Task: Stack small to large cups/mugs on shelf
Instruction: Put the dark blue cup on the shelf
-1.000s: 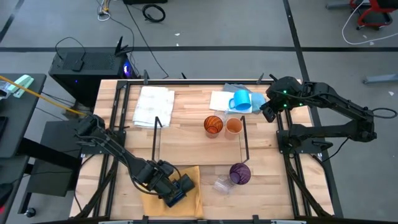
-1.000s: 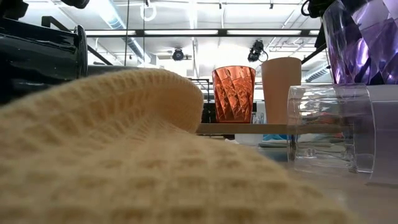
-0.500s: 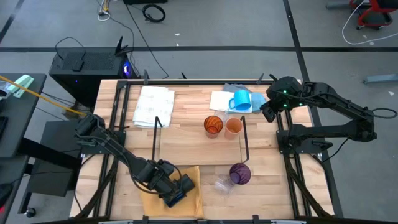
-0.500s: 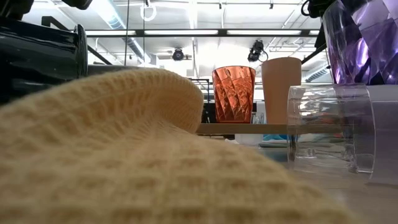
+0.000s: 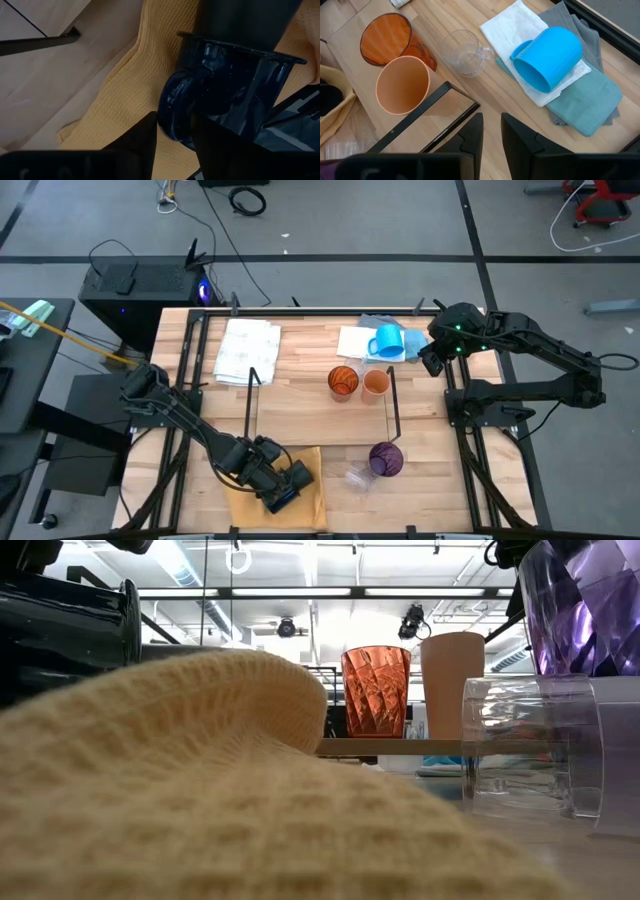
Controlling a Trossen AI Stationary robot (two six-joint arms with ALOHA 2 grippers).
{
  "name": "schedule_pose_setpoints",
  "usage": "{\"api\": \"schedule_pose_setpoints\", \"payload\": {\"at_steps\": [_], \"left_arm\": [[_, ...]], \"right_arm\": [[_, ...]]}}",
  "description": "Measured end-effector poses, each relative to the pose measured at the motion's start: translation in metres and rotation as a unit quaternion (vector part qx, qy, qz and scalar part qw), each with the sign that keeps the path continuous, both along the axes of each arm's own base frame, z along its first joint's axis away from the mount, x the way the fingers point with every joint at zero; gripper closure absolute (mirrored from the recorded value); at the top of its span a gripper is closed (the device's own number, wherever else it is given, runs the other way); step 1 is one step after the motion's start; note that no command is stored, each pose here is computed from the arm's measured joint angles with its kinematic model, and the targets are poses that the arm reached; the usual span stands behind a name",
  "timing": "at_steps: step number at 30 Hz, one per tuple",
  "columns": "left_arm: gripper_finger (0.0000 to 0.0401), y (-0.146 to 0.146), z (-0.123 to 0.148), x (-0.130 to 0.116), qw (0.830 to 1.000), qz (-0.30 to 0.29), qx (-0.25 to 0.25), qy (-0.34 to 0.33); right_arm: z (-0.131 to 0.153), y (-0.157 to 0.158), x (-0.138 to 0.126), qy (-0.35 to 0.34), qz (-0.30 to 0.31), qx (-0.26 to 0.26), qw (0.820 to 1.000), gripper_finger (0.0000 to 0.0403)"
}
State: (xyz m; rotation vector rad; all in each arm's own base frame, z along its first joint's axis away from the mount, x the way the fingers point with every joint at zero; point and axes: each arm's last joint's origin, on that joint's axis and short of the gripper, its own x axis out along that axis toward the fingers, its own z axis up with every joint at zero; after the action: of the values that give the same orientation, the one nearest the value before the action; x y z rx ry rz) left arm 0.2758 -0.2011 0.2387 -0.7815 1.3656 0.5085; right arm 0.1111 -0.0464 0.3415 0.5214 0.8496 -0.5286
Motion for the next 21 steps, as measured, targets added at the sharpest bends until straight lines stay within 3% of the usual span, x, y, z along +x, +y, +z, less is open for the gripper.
{"api": "schedule_pose_setpoints", "payload": {"at_steps": [11, 16, 21], "left_arm": [[0.0249, -0.001, 0.0, 0.001, 1.0, 0.0, 0.0, -0.009], [0.027, -0.001, -0.001, 0.003, 1.0, -0.002, 0.0, -0.013], [0.0304, -0.004, -0.02, 0.007, 0.999, -0.007, -0.028, -0.018]], "right_arm": [[0.0, 0.0, 0.0, 0.0, 0.0, 0.0, 1.0, 0.0328], [0.0, 0.0, 0.0, 0.0, -0.001, 0.001, 1.0, 0.0328], [0.0, 0.0, 0.0, -0.001, -0.003, 0.002, 1.0, 0.0328]]}}
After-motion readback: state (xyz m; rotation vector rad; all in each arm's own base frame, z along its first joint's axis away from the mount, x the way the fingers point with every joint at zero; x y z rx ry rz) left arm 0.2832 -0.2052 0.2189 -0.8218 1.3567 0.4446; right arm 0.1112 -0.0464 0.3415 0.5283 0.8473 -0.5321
